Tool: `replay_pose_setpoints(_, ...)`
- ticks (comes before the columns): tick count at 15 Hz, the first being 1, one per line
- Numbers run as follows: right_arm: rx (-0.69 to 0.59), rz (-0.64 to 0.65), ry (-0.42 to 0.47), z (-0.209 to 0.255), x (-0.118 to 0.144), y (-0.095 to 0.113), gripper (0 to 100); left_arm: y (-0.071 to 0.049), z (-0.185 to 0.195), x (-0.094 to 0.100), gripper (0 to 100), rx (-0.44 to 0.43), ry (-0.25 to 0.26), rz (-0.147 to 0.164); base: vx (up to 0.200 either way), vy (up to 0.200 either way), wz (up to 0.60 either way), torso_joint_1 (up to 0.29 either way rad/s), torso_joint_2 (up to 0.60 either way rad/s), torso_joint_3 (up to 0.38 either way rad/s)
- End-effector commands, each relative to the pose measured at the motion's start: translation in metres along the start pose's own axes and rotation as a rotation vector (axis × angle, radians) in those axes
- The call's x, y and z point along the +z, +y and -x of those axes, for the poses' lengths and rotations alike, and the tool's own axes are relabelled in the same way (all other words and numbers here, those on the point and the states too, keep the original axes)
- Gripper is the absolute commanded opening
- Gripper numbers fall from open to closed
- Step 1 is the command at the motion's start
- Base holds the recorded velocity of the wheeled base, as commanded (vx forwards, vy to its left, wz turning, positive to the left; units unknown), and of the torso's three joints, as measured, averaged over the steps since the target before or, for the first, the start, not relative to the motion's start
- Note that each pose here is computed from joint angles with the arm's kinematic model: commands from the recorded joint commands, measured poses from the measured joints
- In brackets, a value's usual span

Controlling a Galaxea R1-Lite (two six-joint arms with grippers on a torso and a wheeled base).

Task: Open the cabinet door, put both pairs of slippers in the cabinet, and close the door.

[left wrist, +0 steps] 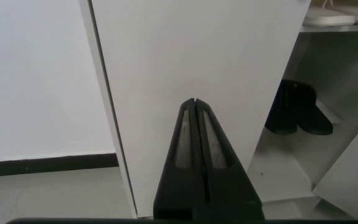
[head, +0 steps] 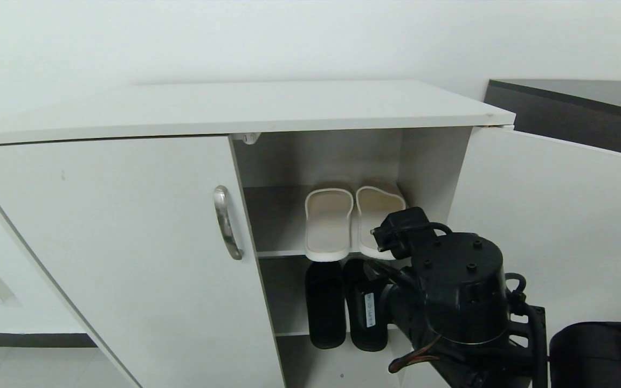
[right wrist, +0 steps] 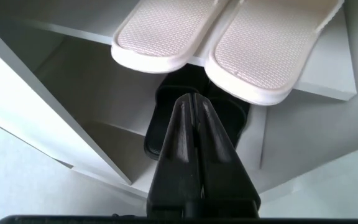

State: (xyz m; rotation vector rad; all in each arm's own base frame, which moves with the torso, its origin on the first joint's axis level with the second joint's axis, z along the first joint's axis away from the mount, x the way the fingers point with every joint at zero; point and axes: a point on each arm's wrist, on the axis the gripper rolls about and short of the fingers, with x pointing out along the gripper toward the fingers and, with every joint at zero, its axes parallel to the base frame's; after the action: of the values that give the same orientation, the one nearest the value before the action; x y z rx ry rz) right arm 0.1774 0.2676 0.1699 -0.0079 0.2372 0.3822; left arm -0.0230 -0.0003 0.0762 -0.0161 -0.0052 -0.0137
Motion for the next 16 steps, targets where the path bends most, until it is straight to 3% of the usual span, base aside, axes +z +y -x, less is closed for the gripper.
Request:
replay_pose_setpoints(1,-0.002,0.006,0.008,-0.0029,-0.0035,0.0015,0,0.0,-0.0001,0.0,0,0.0,0.001,0.001,0.0,0.0,0.0,0.0,0.0,0.0)
replay_pose_setpoints(16,-0.004,0.02,0.027,-0.0012,-0.0099,-0.0011,0,0.0,-0.0001,0.0,0,0.0,0.001,0.002,-0.187,0.0,0.0,0.002,0.0,0.003)
